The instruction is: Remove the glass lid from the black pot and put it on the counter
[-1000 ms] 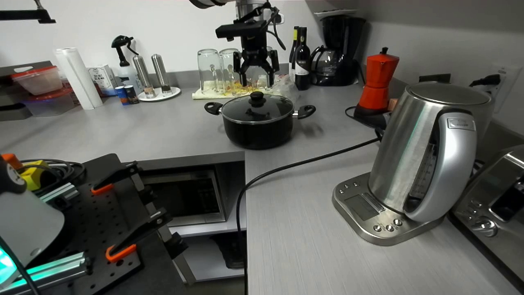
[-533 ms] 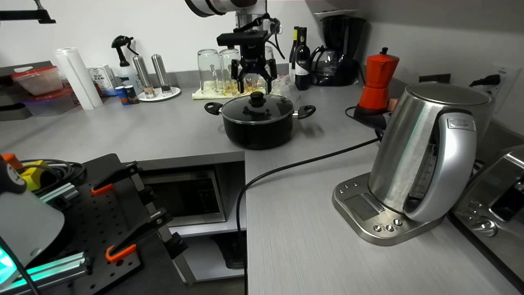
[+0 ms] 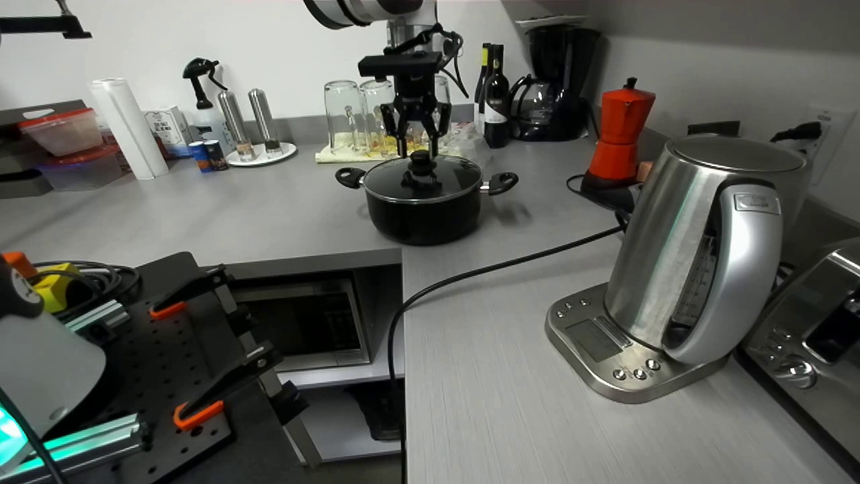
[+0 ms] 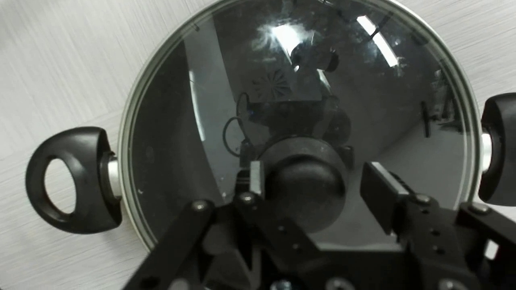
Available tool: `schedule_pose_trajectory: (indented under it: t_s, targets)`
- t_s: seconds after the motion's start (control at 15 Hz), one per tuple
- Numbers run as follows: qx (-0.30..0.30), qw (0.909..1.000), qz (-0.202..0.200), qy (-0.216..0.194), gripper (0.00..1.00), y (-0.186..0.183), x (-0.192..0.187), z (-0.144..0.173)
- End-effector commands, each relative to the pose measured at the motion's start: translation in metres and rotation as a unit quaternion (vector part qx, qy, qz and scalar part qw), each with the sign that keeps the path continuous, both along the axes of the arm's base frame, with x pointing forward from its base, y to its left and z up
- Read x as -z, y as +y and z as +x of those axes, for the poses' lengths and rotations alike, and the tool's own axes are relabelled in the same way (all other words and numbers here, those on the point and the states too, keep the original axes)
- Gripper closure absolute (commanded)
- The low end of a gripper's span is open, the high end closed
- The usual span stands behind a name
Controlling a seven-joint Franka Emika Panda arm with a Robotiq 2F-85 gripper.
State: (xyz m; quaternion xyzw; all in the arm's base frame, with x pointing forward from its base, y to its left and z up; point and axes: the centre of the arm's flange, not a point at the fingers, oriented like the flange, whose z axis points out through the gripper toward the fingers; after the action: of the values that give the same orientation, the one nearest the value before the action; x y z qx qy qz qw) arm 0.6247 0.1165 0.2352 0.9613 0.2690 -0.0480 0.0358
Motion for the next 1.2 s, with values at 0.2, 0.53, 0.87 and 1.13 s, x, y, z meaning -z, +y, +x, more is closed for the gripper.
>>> schedule_pose_trajectory:
  t_s: [0.2,0.53,0.87,1.13]
  targets:
    - [-0.014,0.9998,0.015,-0.004,0.76,-0.001,-0.009,0.008]
    - [-0.013,0.9997,0.008,-0.02,0.76,-0.003,-0.035,0.001]
    - [-0.02,0.9982,-0.005,-0.057,0.76,0.002,-0.086,-0.011]
    - [-0.038,0.996,-0.009,-0.081,0.76,0.013,-0.117,-0.022]
